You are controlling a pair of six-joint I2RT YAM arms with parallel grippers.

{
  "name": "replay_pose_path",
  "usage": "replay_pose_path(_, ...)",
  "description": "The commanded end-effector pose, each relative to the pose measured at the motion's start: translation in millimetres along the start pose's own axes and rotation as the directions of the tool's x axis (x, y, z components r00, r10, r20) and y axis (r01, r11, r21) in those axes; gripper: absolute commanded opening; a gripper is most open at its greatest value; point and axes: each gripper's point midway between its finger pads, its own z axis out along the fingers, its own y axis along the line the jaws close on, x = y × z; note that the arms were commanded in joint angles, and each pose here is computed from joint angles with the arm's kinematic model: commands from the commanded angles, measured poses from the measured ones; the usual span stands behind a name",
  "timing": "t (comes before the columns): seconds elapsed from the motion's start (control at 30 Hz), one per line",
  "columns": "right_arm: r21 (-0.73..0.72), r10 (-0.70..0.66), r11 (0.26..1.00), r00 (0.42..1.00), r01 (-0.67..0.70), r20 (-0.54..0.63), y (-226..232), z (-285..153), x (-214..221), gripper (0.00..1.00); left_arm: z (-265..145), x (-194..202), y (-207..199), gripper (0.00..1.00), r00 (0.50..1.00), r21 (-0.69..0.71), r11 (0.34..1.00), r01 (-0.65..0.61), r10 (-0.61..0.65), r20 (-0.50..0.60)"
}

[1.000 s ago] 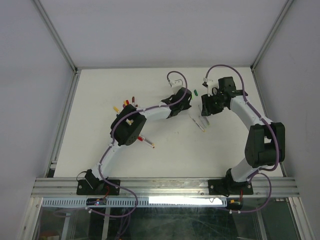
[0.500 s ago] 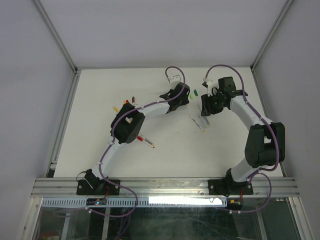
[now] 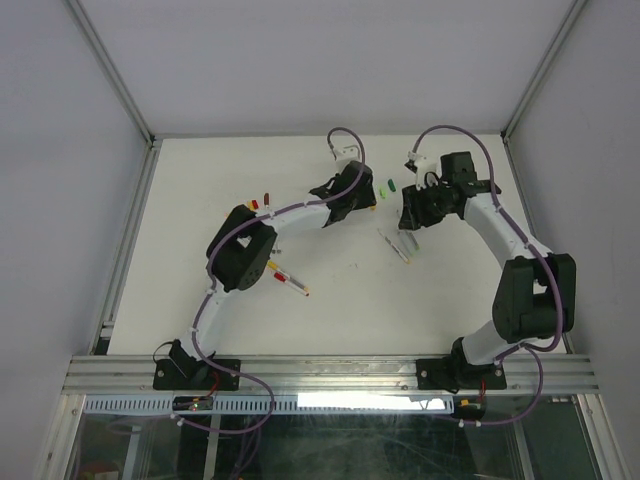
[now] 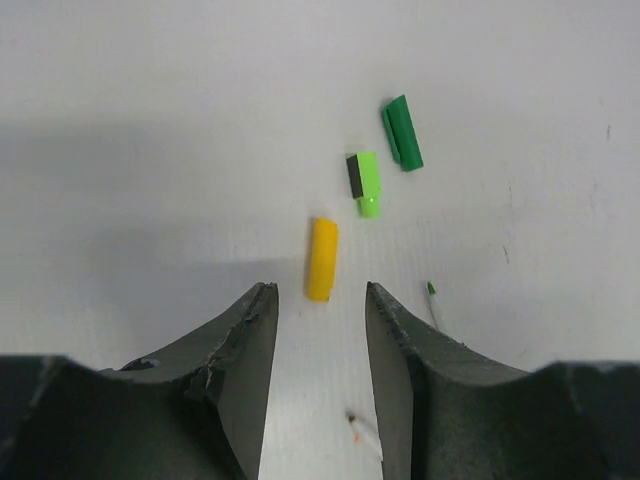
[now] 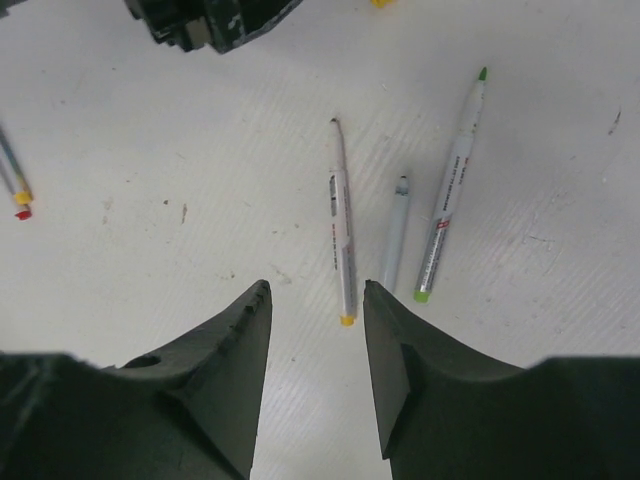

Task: Open the pen caps
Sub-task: Place the pen cap at the center of the board, then pick up the pen from the center of the board.

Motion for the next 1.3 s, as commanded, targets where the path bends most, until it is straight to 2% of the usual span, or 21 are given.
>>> replay_pose_path(0.0,-0.080,-0.093,0.991,0.984,0.106,0.149,24.8,-27.5,-30.0,0.45,-89.3,-90.1,-61.5,0.42,0.982,0.268,0.962,-0.060,0.008,0.191)
replay_pose_path(0.1,-0.132,-0.122,0.980,0.974,0.149,0.192,39.2,-36.3,-33.2,0.45,-126.1,-80.3,-59.8,0.55,0.975,0.375,0.917,-0.132,0.052,0.216)
replay_pose_path(0.23,-0.188,-0.154,0.961,0.955,0.204,0.253,57.1,-49.1,-37.2,0.45,-181.5,-79.9,-52.4,0.58,0.957,0.470,0.861,-0.194,0.060,0.285)
replay_pose_path(0.3,-0.230,-0.174,0.942,0.941,0.245,0.289,69.3,-56.2,-38.3,0.45,-198.9,-74.3,-38.4,0.62,0.953,0.471,0.860,-0.198,0.057,0.296)
replay_pose_path(0.57,-0.370,-0.211,0.845,0.877,0.386,0.433,114.5,-80.1,-36.6,0.45,-259.4,-51.3,21.1,0.64,0.942,0.449,0.877,-0.172,0.014,0.334)
replay_pose_path(0.77,-0.421,-0.263,0.744,0.807,0.519,0.529,149.0,-83.5,-25.4,0.52,-278.9,-25.1,70.0,0.76,0.941,0.398,0.908,-0.129,-0.015,0.339)
replay_pose_path(0.93,-0.486,-0.313,0.655,0.793,0.579,0.523,174.1,-64.1,-8.5,0.54,-288.8,-15.1,104.3,0.90,0.932,0.341,0.935,-0.094,-0.037,0.360)
replay_pose_path(1.07,-0.498,-0.368,0.624,0.789,0.602,0.491,194.1,-46.3,-2.7,0.54,-298.1,-23.0,123.9,0.97,0.917,0.309,0.947,-0.086,-0.046,0.397)
replay_pose_path(1.27,-0.459,-0.460,0.622,0.770,0.635,0.442,215.9,-15.7,-0.8,0.54,-300.3,-39.8,149.7,0.98,0.915,0.312,0.948,-0.053,-0.080,0.396)
